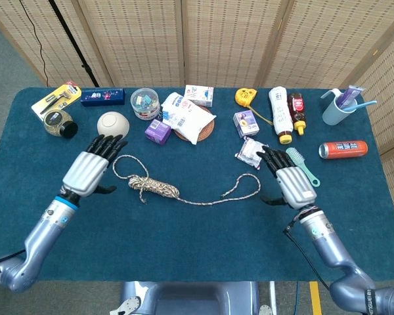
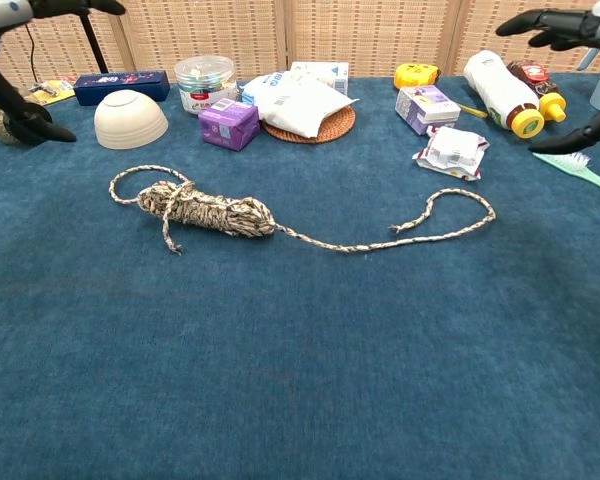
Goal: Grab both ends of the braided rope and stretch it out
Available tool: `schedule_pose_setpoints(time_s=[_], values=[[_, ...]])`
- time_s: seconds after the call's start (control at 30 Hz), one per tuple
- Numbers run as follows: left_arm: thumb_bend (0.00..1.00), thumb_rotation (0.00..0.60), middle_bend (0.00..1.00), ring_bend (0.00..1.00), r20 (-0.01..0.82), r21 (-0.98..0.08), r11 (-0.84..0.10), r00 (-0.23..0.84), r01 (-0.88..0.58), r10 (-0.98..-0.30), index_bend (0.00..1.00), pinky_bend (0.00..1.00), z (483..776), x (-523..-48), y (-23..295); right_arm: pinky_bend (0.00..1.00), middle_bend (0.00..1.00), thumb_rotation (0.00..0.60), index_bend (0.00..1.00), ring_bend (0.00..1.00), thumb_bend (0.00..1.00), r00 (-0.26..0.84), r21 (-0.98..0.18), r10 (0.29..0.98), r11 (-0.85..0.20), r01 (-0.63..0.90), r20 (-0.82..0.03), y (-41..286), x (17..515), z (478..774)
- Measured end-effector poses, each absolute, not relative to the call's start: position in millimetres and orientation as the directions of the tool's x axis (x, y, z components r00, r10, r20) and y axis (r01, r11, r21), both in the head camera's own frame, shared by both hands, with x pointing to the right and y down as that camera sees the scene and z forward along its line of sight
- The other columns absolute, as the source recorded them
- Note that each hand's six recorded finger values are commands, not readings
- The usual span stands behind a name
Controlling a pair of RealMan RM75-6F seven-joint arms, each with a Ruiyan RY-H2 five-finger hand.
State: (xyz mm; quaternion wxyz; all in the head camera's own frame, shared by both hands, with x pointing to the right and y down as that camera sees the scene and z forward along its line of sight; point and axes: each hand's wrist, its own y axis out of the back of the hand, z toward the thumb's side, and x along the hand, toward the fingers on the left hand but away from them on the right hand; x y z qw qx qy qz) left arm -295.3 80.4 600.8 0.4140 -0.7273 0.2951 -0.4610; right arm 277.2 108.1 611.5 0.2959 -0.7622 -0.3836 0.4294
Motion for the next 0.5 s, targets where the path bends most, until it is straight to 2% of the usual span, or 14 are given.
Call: schedule_pose_setpoints(time_s=[0.07,0.2,0.3,0.5], values=[[0.05,0.600,0.00,0.00,0.421,-0.883,-0.468,0.368,-0.044,-0.829,0.03,0.00,595.8,-311.1,81.1,0.00,0.00,0.600,0.01,0.00,0.23,0.313,-0.793,0.852,-0.512,0.330,-0.420,108.2,288.5,608.0],[0.07,0.600,0.00,0.00,0.397,-0.902,-0.429,0.289,-0.056,-0.871,0.11,0.00,585.6,-343.6,86.6,0.00,0.08,0.600,0.16,0.01,0.23,0.267,-0.821,0.881,-0.464,0.333,-0.390,109.1,308.8,599.7],[0.07,0.600,0.00,0.00,0.388,-0.913,-0.405,0.195,-0.053,-0.901,0.14,0.00,574.2,-382.5,98.5,0.02,0.12,0.600,0.21,0.04,0.23,0.207,-0.855,0.912,-0.406,0.323,-0.354,114.4,334.4,590.5],[0.07,0.600,0.00,0.00,0.377,-0.925,-0.378,0.044,-0.019,-0.925,0.16,0.00,546.0,-450.2,132.0,0.02,0.13,0.600,0.22,0.04,0.23,0.086,-0.902,0.936,-0.352,0.249,-0.341,137.2,386.1,574.9]])
